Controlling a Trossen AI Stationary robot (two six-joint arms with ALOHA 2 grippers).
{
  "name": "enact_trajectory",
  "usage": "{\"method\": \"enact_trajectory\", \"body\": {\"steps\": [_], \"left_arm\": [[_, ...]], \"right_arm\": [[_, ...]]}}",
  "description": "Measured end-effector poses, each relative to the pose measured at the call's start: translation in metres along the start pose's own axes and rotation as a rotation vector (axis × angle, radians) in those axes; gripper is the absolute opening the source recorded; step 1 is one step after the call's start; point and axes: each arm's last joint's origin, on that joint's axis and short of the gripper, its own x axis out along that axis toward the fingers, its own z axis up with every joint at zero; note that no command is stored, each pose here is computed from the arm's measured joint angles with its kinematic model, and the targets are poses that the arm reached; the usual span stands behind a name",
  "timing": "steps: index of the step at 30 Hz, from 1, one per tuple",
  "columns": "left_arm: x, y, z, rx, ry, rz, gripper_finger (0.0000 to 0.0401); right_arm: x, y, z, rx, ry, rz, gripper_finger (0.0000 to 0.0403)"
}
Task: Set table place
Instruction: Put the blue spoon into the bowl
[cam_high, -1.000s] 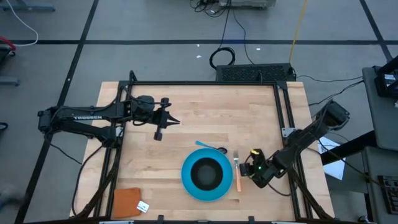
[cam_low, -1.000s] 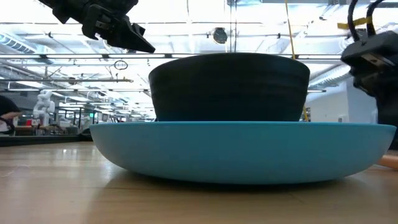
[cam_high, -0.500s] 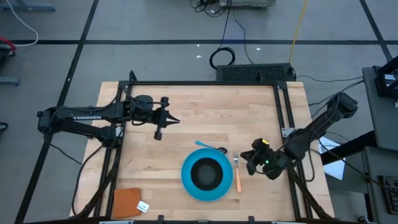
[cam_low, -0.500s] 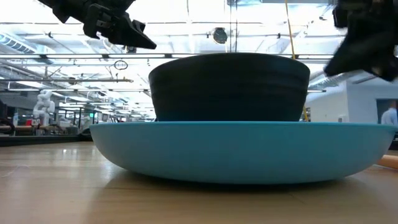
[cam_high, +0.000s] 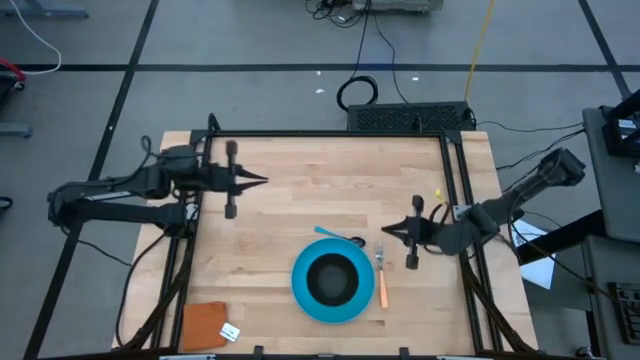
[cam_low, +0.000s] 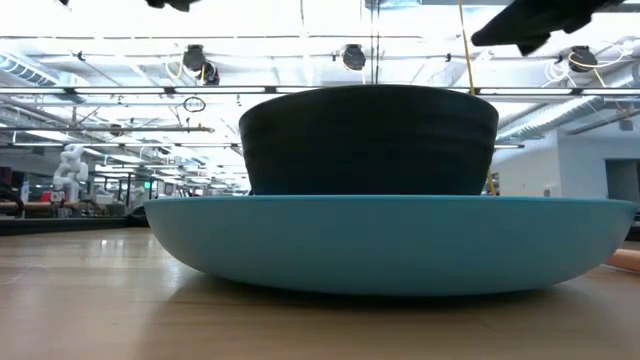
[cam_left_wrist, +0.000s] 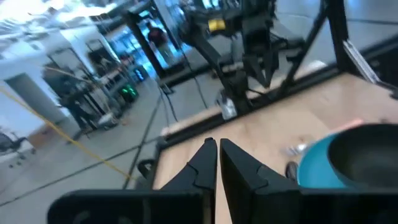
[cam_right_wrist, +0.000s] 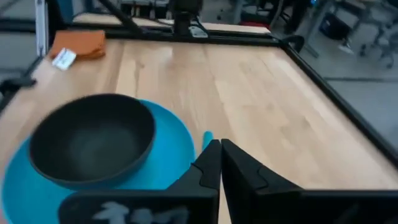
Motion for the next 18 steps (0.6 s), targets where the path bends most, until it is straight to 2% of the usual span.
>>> {"method": "enact_trajectory", "body": {"steps": [5, 8, 13, 18], "left_arm": [[-0.015, 0.002, 0.005, -0.014, -0.004, 0.074, 0.0026], [-0.018, 0.001, 0.002, -0.014, 0.038, 0.085, 0.0026], [-0.014, -0.001, -0.007, -0.037, 0.14, 0.103, 0.0026], [-0.001, -0.001, -0.015, -0.088, 0.199, 0.086, 0.0026]], "right_arm": [[0.004, -0.021, 0.014, -0.059, -0.078, 0.085, 0.0001], [0.006, -0.032, 0.011, -0.09, -0.116, 0.115, 0.0], [0.012, -0.053, -0.009, -0.069, -0.098, 0.036, 0.0], [0.022, -0.07, -0.033, 0.028, -0.155, 0.069, 0.0]]}}
